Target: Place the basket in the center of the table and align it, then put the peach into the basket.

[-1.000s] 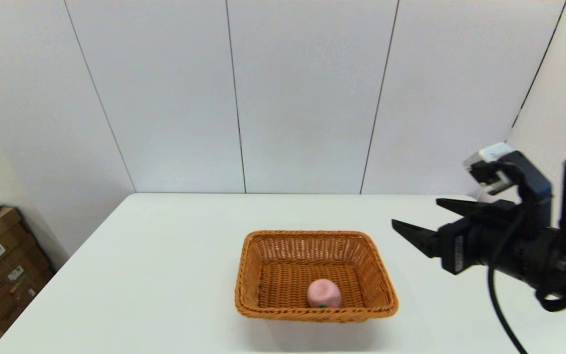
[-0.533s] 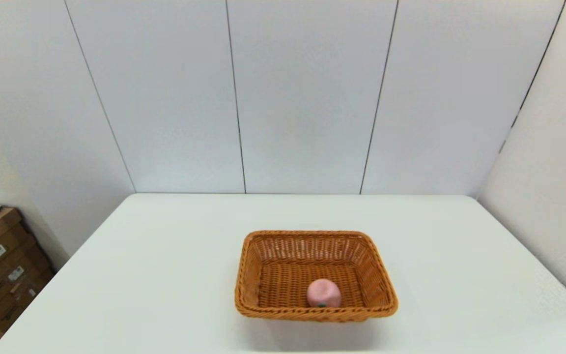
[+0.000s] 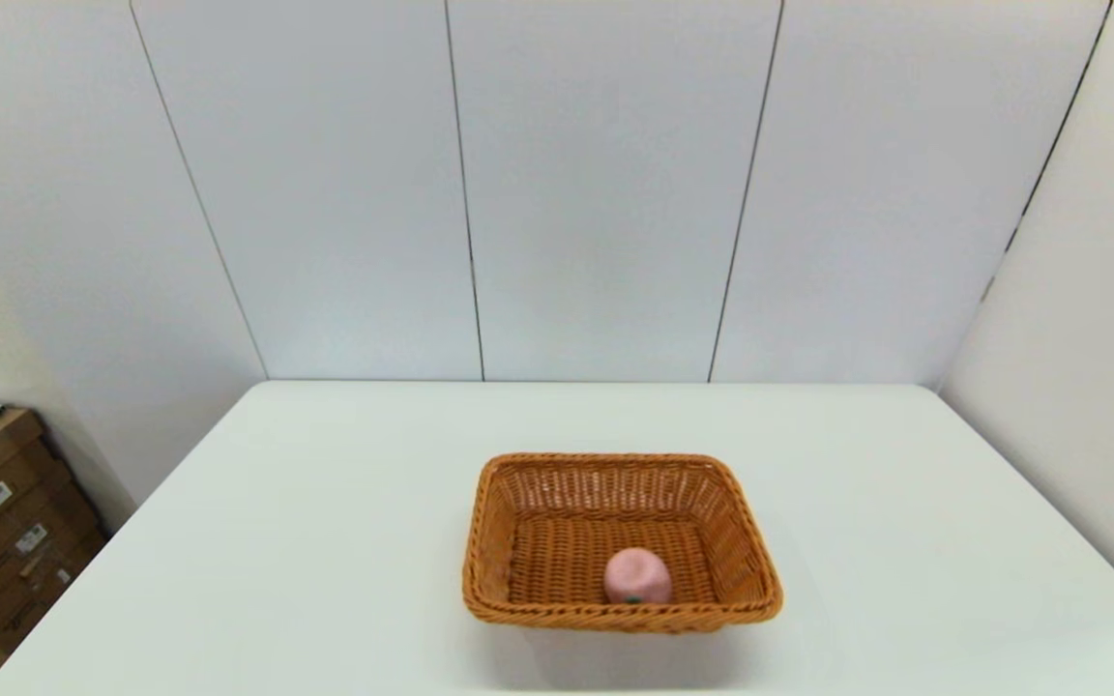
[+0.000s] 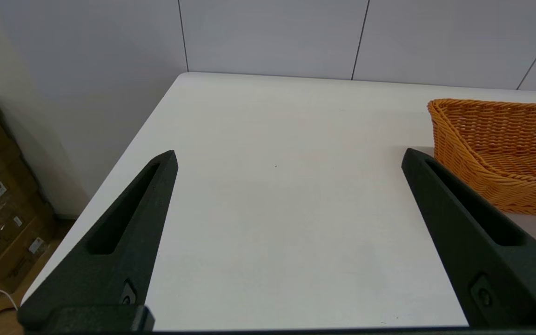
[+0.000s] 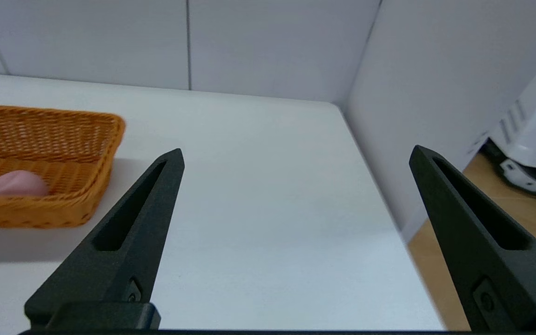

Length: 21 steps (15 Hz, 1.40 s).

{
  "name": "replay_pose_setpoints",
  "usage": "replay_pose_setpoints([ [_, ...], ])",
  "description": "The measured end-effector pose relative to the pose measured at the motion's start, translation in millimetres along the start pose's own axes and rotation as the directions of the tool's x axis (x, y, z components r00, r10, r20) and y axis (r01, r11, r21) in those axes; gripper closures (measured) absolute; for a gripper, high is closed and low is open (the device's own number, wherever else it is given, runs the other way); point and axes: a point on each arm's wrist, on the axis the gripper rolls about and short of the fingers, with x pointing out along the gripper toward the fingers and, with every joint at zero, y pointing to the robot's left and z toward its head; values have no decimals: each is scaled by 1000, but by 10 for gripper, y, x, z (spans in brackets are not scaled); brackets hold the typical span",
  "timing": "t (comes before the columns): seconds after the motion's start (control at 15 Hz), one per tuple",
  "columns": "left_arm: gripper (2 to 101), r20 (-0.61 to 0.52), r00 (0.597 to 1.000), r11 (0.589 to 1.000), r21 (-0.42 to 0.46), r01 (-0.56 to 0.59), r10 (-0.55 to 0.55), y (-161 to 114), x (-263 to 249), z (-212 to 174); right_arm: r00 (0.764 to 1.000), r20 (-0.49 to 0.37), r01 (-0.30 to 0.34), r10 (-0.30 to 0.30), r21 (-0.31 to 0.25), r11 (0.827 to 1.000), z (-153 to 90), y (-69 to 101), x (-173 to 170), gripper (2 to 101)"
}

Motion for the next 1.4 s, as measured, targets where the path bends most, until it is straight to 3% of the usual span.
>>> replay_pose_setpoints([
  [0.33,54,0,1000,1000,9,2,-2,-1,-1,3,1000,-22,-10,11,37,999,-489,65,-2,53],
  [0.6,54,0,1000,1000,24,3,-3,-1,-1,3,999,-2,-38,38,47,998,-560,82,14,52],
  [0.87,54,1,1000,1000,25,4,-4,-1,-1,3,992,-18,-121,122,47,992,-635,111,36,52],
  [1.2,54,1,1000,1000,2,2,-2,-1,-1,5,993,-26,-113,116,102,988,-654,112,42,52],
  [1.4,54,1,1000,1000,-3,1,-1,0,-1,5,993,-26,-112,115,103,988,-653,112,42,52],
])
